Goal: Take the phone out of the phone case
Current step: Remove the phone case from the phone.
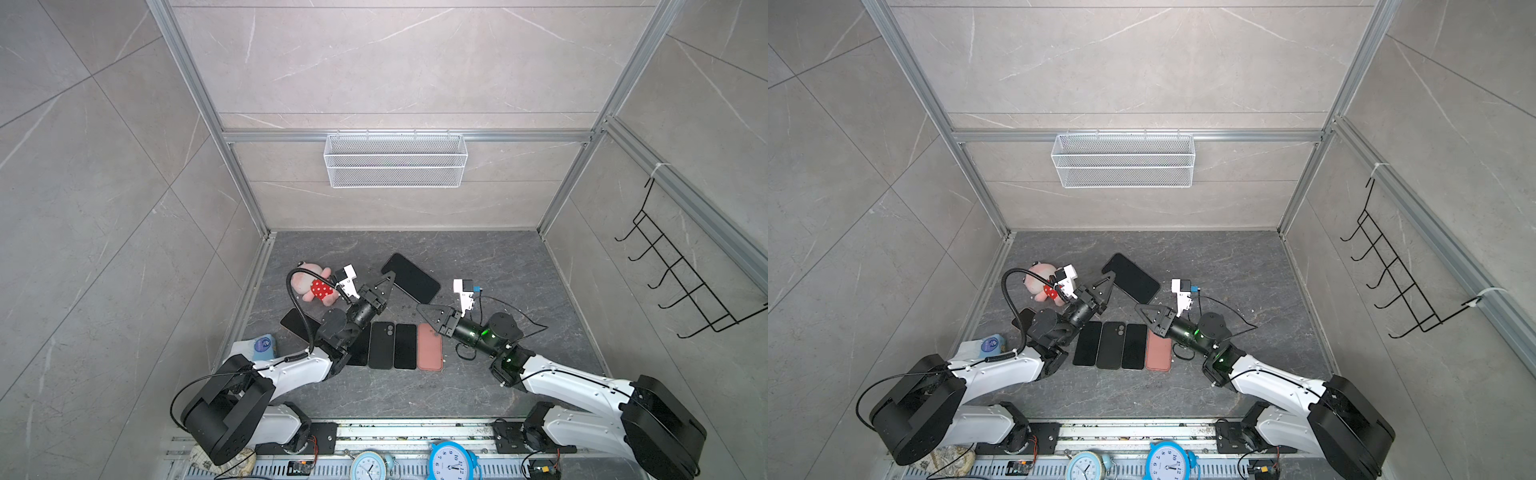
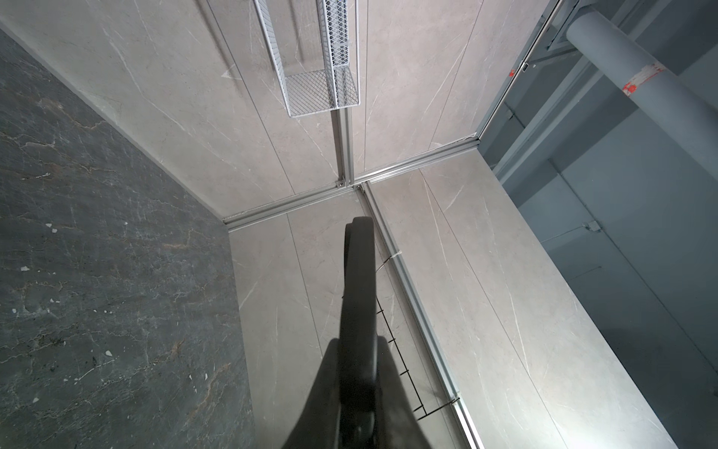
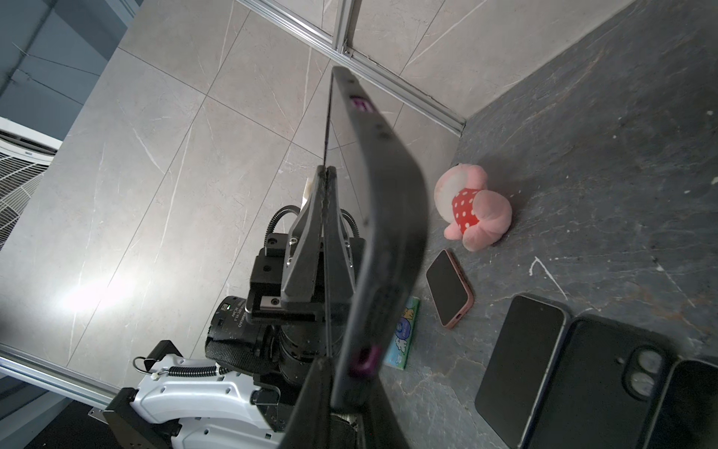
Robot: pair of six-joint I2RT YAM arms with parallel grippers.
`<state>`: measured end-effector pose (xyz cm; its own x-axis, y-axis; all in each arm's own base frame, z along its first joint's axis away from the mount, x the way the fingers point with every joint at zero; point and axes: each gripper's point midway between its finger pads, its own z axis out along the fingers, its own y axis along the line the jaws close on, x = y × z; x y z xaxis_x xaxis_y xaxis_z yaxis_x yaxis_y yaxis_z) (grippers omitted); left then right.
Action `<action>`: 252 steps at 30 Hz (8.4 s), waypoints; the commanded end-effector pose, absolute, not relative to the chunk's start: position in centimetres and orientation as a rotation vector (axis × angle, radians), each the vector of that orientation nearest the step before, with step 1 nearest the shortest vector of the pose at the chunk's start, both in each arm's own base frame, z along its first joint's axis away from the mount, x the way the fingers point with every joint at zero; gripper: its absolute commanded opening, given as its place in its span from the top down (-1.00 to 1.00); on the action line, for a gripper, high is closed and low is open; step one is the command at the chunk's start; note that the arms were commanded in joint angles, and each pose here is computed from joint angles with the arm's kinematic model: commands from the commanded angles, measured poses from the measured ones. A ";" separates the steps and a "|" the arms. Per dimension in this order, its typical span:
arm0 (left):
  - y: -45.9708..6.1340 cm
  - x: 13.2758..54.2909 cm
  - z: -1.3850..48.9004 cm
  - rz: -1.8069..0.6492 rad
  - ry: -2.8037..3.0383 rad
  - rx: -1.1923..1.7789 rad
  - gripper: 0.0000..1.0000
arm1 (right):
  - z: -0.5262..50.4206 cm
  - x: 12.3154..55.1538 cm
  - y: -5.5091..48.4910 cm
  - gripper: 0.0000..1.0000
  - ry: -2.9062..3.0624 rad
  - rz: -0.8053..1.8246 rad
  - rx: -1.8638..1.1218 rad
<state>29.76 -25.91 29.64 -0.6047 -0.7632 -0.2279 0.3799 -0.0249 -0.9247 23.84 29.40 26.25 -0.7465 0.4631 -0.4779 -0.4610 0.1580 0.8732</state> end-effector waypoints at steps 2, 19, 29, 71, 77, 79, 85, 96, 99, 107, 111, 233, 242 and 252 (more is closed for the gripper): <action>-25.0 29.2 32.7 -1.802 1.314 -0.440 1.00 | 25.4 23.6 30.2 1.00 1.777 1.593 -0.128; -25.5 29.1 32.7 -1.798 1.494 -0.532 1.00 | 22.0 24.9 29.4 1.00 1.919 0.973 -0.503; -24.1 28.3 34.2 -1.741 1.527 -0.399 1.00 | 21.8 23.0 27.4 0.16 1.937 0.928 -0.552; -22.2 27.5 38.6 -1.742 1.276 -0.256 1.00 | 31.4 23.0 30.4 -0.03 1.583 1.642 -0.098; -22.1 27.6 38.6 -1.737 1.274 -0.263 1.00 | 31.2 22.9 30.9 0.16 1.587 1.686 -0.104; -22.0 27.6 38.6 -1.735 1.271 -0.263 1.00 | 31.0 22.8 31.1 0.20 1.594 1.696 -0.107; -22.0 27.6 38.5 -1.731 1.271 -0.266 1.00 | 31.0 22.7 31.4 0.38 1.587 1.716 -0.111; -21.9 27.7 38.0 -1.722 1.284 -0.275 1.00 | 30.4 22.7 31.9 0.86 1.603 1.736 -0.113; -22.0 27.6 38.1 -1.725 1.287 -0.274 1.00 | 30.2 22.7 31.9 1.00 1.609 1.712 -0.123; -22.0 27.6 37.4 -1.731 1.389 -0.341 1.00 | 27.5 22.7 32.3 1.00 1.666 1.506 -0.312; -23.1 27.4 36.9 -1.780 1.485 -0.353 1.00 | 26.5 23.6 31.8 1.00 1.688 1.260 -0.438; -27.7 22.9 37.9 -1.730 1.650 0.763 1.00 | 30.3 17.2 33.4 1.00 1.347 1.000 -1.355; -28.4 24.2 36.8 -1.789 1.704 0.631 1.00 | 31.0 19.5 33.5 1.00 1.292 0.858 -1.288; -28.6 24.8 36.2 -1.813 1.702 0.579 1.00 | 30.9 20.3 32.4 1.00 1.318 0.822 -1.173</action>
